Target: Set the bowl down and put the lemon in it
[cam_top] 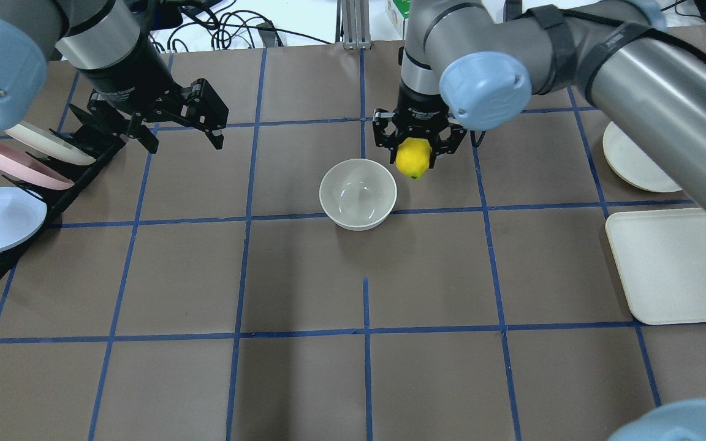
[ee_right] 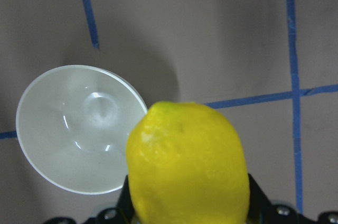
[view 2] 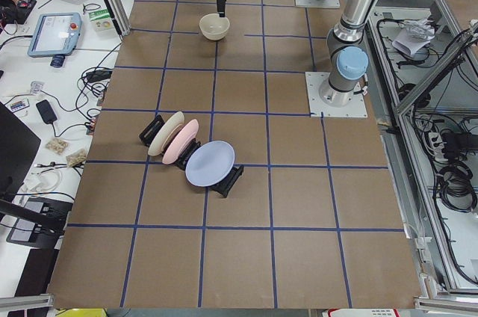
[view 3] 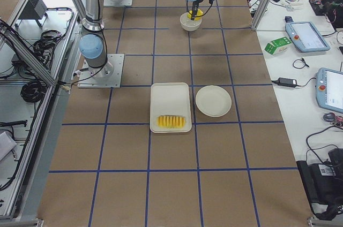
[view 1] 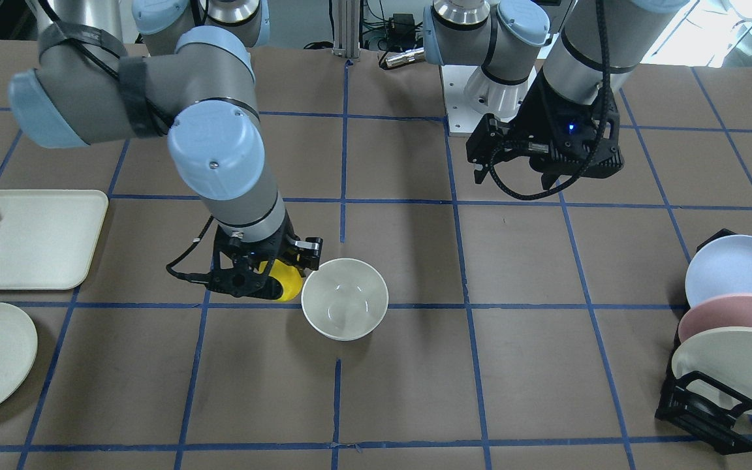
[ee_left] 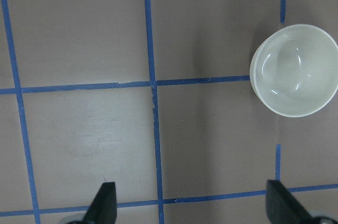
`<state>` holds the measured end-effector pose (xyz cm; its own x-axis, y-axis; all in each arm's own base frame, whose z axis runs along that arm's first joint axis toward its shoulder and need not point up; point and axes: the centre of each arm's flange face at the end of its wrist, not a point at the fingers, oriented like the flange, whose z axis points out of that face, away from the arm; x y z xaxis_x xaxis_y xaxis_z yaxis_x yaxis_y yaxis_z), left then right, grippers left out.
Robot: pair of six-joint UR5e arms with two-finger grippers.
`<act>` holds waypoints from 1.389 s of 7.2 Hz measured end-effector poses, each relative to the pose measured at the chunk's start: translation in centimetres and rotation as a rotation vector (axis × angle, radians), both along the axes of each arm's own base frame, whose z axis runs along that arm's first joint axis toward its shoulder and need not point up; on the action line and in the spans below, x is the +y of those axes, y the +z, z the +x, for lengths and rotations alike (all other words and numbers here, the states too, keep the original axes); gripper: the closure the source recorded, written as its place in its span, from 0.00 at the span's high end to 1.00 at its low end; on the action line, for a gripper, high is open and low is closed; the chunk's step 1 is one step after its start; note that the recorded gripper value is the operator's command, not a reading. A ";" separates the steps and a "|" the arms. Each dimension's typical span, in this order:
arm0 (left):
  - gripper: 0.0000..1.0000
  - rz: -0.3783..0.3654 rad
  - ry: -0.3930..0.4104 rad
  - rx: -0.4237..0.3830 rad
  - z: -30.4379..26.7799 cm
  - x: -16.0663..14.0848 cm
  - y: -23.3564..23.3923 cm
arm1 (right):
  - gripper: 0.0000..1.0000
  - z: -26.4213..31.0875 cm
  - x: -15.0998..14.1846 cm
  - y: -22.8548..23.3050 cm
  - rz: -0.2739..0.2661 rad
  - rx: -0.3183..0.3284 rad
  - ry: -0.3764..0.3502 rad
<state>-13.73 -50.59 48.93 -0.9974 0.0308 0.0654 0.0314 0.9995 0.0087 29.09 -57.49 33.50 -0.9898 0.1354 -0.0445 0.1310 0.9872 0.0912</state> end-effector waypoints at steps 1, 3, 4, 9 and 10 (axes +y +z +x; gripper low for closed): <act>1.00 -0.002 0.000 -0.014 0.2 0.3 0.3 | 0.00 2.1 0.1 -1.8 0.002 0.001 0.014; 1.00 -0.001 -0.001 -0.030 0.3 0.4 0.3 | 0.00 5.2 0.1 -4.6 -0.017 -0.004 0.027; 1.00 -0.002 -0.008 -0.032 0.4 0.4 0.3 | 0.00 6.3 0.1 -6.1 -0.018 -0.006 0.035; 1.00 0.000 -0.074 -0.027 0.7 0.1 0.0 | 0.61 7.6 1.1 -11.1 0.029 0.004 0.053; 1.00 -0.004 -0.068 -0.028 0.5 0.2 0.3 | 0.74 7.6 1.2 -11.6 0.029 0.003 0.053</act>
